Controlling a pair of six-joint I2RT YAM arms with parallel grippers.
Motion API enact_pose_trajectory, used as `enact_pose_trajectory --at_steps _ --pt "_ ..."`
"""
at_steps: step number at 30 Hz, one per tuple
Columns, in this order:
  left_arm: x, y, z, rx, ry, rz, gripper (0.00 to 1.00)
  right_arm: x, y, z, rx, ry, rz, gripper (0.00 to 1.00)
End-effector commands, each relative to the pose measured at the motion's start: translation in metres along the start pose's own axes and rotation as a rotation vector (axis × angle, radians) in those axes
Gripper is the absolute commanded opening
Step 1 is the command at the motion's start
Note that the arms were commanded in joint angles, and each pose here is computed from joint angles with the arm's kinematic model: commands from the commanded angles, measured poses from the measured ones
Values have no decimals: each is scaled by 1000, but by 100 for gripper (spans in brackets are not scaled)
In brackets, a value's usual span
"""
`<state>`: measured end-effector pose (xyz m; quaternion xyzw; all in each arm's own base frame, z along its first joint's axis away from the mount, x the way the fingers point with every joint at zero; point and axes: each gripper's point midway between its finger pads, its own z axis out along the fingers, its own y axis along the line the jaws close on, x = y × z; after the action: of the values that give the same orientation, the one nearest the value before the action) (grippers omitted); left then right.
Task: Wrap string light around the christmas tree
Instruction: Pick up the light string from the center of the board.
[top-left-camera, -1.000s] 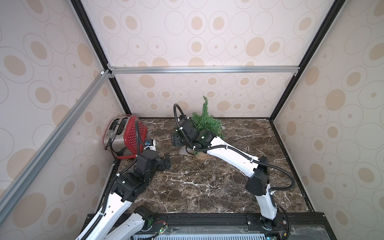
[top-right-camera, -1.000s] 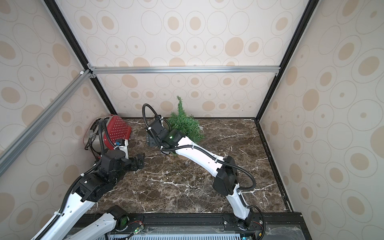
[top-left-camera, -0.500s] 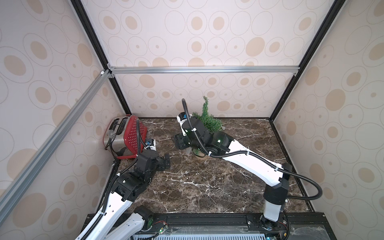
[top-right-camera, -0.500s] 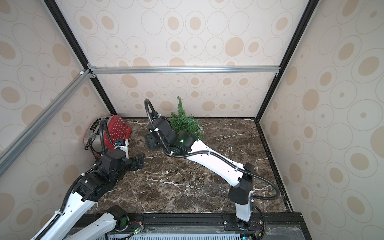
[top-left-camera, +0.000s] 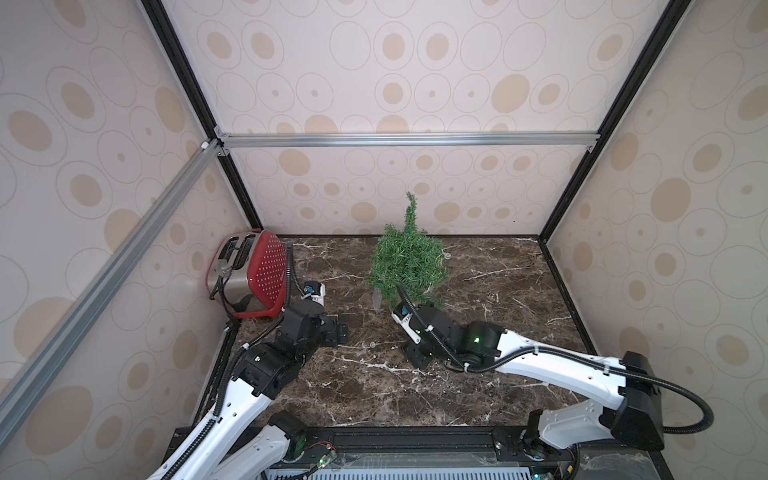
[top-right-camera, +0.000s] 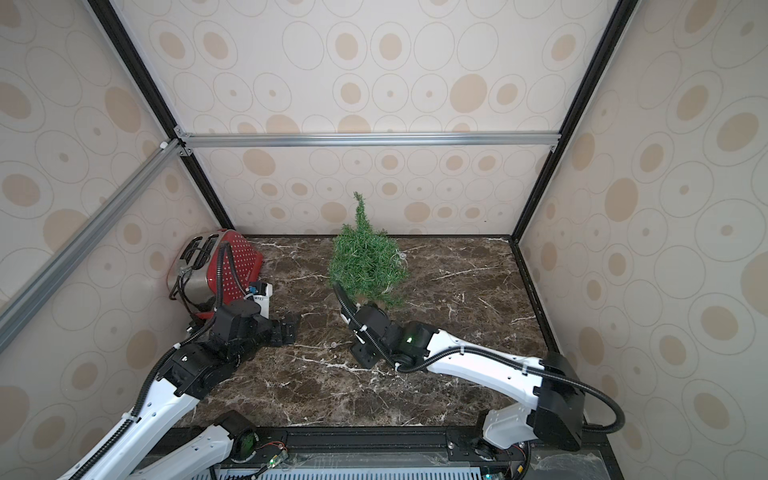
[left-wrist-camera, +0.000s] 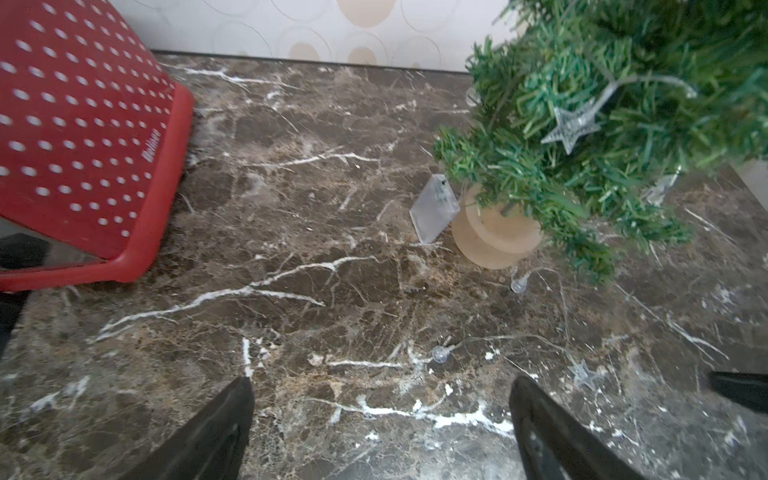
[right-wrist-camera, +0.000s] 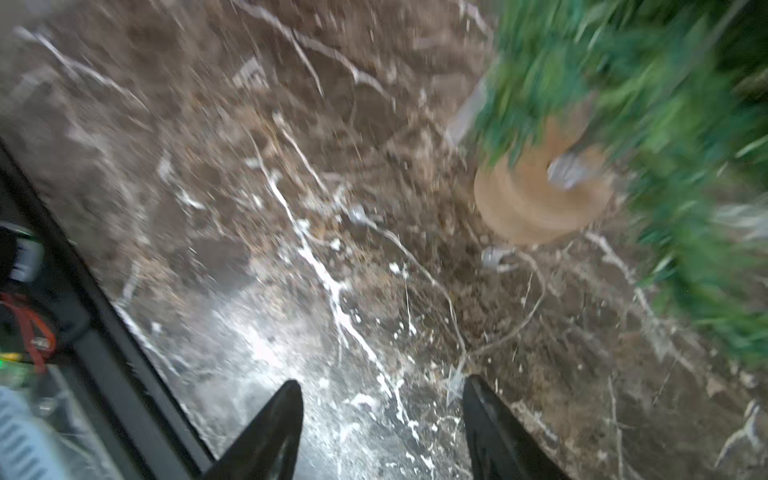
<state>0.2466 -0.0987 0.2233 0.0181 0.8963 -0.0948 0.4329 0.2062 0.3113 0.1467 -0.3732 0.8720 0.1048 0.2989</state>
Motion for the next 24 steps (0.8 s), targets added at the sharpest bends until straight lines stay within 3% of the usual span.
enact_pose_trajectory --at_steps 1,7,15,24 --pt "6 -18 3 97 30 -1 94 10 -8 28 51 10 47 63" --pt "10 -32 7 183 28 6 94 30 -38 74 140 61 128 64" --pt "21 -48 13 259 102 31 94 34 -55 96 170 73 174 65" --pt "29 -54 14 288 166 116 94 52 -59 125 198 136 162 58"
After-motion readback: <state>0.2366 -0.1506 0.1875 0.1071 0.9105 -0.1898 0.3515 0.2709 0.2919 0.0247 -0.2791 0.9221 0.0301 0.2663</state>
